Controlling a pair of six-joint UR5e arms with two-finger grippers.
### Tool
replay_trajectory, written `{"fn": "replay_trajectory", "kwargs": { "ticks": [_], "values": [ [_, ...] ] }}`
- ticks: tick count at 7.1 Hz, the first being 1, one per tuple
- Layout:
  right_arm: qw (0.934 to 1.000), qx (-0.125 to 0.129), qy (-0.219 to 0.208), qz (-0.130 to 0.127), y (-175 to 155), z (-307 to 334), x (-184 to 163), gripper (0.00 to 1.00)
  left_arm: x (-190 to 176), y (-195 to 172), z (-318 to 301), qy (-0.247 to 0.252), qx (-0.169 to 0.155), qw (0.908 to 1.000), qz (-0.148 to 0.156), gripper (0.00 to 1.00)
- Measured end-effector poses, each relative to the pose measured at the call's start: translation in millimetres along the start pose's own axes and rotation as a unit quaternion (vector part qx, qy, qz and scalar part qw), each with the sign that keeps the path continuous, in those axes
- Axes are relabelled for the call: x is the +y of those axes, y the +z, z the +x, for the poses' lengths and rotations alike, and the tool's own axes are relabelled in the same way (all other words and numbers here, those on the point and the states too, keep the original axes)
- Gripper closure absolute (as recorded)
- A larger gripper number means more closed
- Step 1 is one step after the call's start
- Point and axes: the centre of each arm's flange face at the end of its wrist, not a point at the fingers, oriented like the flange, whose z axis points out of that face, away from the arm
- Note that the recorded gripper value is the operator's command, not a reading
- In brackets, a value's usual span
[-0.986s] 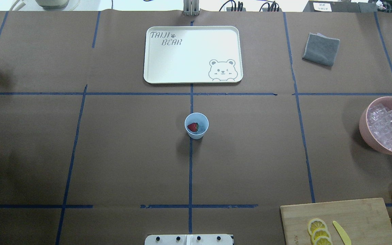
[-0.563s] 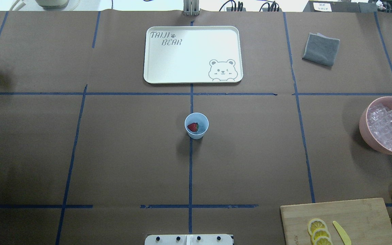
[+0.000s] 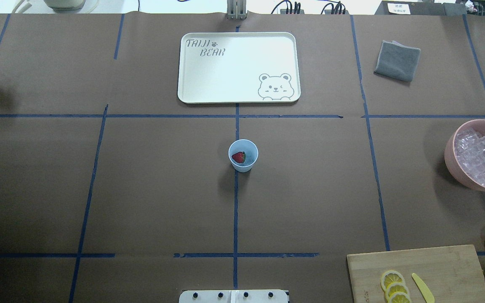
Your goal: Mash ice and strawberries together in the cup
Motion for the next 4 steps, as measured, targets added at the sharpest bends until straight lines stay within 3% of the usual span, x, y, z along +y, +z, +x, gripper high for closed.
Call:
{"fn": "replay_trajectory", "kwargs": {
  "ticks": [4],
  "values": [
    [1.0,0.001,0.008,-0.004,3.6,4.0,1.9,0.01,-1.9,-4.1,-4.2,-0.001,-0.022,0.9997,0.005,0.0]
  ]
}}
